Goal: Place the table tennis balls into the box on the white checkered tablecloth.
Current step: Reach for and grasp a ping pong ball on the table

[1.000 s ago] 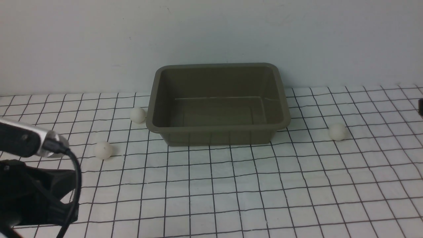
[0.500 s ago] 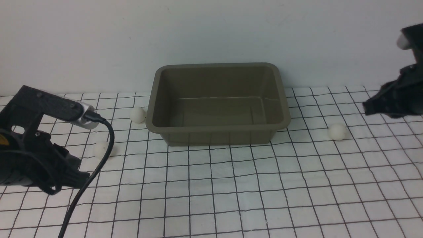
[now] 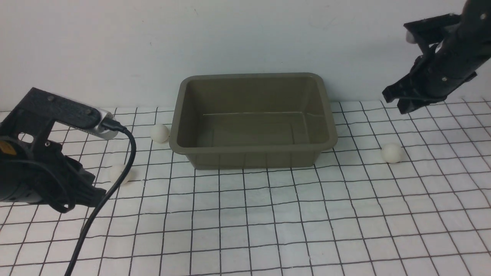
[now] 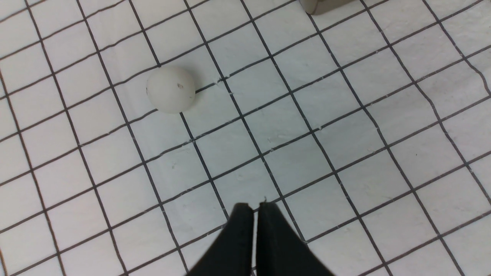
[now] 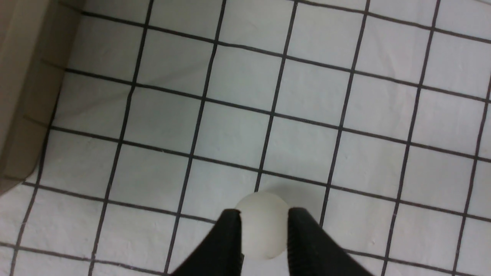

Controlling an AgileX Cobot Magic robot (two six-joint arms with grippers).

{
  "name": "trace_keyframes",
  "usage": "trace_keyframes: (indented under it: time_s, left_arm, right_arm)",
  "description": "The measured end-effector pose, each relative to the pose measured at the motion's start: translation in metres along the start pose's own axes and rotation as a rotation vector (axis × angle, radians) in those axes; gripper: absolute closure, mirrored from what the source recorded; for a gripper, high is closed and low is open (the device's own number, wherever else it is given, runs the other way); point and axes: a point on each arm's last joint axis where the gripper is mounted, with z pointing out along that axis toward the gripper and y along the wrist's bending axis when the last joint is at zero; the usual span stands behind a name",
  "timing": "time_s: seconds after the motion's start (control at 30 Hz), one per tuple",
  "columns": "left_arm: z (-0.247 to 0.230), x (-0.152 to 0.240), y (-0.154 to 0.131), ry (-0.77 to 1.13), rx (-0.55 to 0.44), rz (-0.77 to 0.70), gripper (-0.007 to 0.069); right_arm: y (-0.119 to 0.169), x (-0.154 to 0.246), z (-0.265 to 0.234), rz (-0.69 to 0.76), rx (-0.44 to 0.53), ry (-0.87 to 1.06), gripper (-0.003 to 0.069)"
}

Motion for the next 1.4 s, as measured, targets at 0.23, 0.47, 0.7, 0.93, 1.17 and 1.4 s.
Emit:
trace_keyframes:
  time_s: [0.23, 0.47, 0.7, 0.93, 1.17, 1.4]
  left_arm:
    - [0.000, 0.000, 0.000, 0.000, 0.000, 0.000, 0.0629]
    - [0.000, 0.000, 0.000, 0.000, 0.000, 0.000, 0.0629]
    - [0.000, 0.000, 0.000, 0.000, 0.000, 0.000, 0.0629]
    - [0.000, 0.000, 0.000, 0.001, 0.000, 0.001, 0.0629]
    - [0.000, 0.000, 0.000, 0.005, 0.000, 0.002, 0.0629]
    - [0.000, 0.001, 0.000, 0.007, 0.000, 0.003, 0.0629]
  right_arm:
    - [-0.002, -0.005, 0.020, 0.015, -0.009, 0.045, 0.0319]
    - [-0.001, 0.001, 0.039, 0.042, -0.016, 0.109, 0.0160]
    - [-0.002, 0.007, 0.064, 0.045, -0.008, 0.159, 0.0137]
    - [-0.003, 0.009, 0.078, 0.048, -0.008, 0.172, 0.0137]
    - [-0.002, 0.017, 0.101, 0.055, -0.015, 0.218, 0.0138]
    - [-0.001, 0.020, 0.106, 0.059, -0.020, 0.262, 0.0309]
